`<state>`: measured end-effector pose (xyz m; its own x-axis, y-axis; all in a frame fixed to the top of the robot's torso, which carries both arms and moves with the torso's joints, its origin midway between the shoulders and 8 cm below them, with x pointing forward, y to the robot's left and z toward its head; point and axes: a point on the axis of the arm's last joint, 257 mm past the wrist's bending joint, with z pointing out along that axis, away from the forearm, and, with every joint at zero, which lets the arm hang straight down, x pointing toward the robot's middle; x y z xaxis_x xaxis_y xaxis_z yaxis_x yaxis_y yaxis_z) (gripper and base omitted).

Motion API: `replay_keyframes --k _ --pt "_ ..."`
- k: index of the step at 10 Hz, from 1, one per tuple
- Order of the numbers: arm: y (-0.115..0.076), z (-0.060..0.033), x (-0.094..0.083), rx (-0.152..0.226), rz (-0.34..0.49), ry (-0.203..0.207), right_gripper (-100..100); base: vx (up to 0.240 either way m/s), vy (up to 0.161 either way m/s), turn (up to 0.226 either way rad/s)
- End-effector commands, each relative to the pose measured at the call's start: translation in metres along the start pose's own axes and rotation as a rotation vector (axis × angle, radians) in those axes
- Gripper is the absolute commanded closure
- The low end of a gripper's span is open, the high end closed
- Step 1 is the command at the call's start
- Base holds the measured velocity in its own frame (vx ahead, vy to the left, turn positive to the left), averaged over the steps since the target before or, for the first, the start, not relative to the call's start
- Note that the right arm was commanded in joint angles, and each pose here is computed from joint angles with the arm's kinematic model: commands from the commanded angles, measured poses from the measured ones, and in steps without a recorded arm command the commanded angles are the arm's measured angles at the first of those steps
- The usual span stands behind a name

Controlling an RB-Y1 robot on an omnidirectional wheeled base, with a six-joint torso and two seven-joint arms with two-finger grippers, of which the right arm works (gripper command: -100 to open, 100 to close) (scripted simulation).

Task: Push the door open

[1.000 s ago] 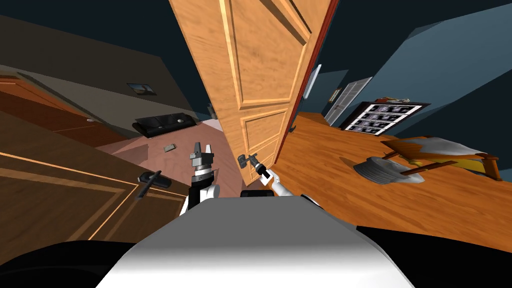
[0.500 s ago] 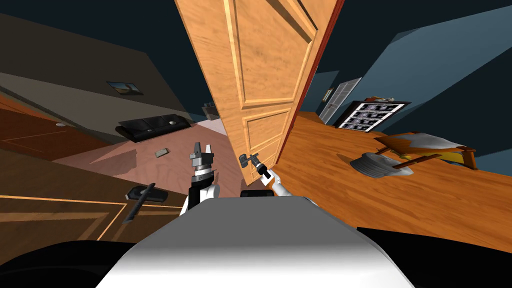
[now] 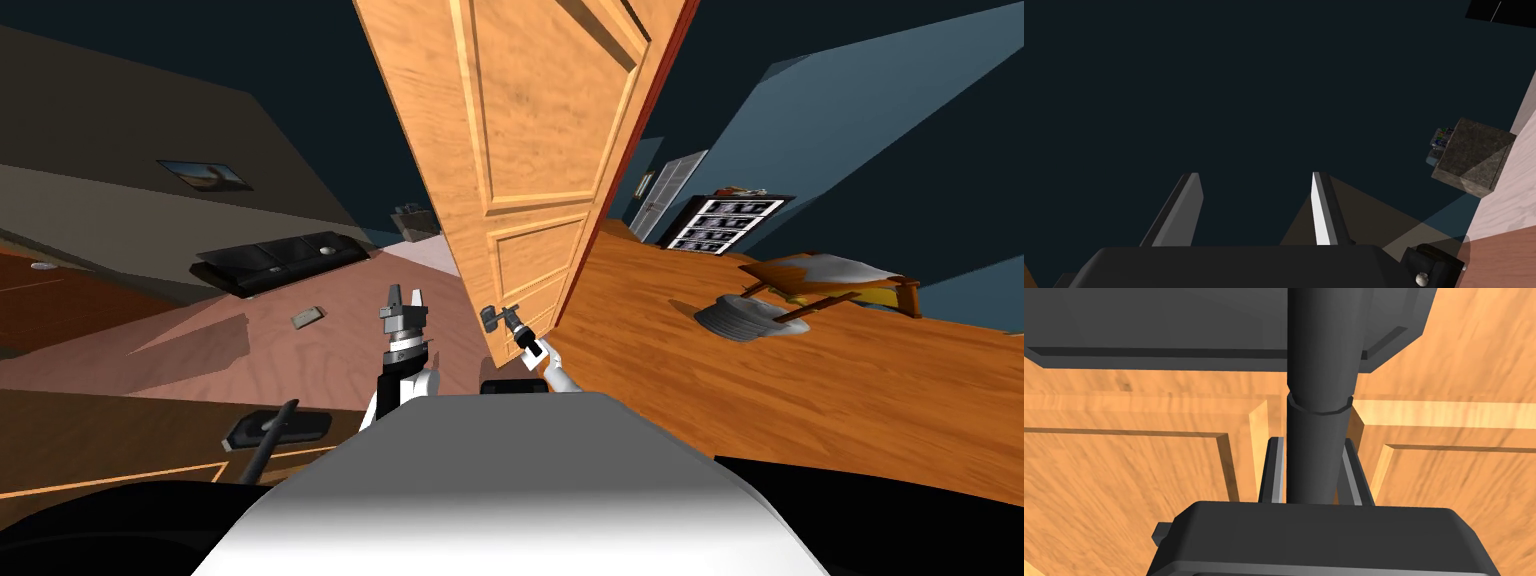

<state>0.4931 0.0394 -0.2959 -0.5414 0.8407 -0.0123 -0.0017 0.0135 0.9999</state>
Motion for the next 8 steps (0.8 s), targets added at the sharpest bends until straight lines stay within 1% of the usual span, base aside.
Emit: replay_keyframes --k 1,2,3,6,8 --pt "0.003 0.0012 0.003 -0.005 0.011 -0.006 100 0.037 0.161 -0.103" --pt "0.002 -0.0002 -0.002 -0.004 0.005 -0.009 100 0.027 0.06 -0.048" --pt "0.0 -0.0032 -0.014 0.002 -0.009 -0.025 100 0.103 0.083 -0.128" --pt "-0.004 -0.007 -0.027 0.009 -0.024 -0.042 100 0.142 0.121 -0.096" --pt "-0.006 -0.0094 -0.034 0.014 -0.032 -0.053 100 0.163 0.155 -0.122"
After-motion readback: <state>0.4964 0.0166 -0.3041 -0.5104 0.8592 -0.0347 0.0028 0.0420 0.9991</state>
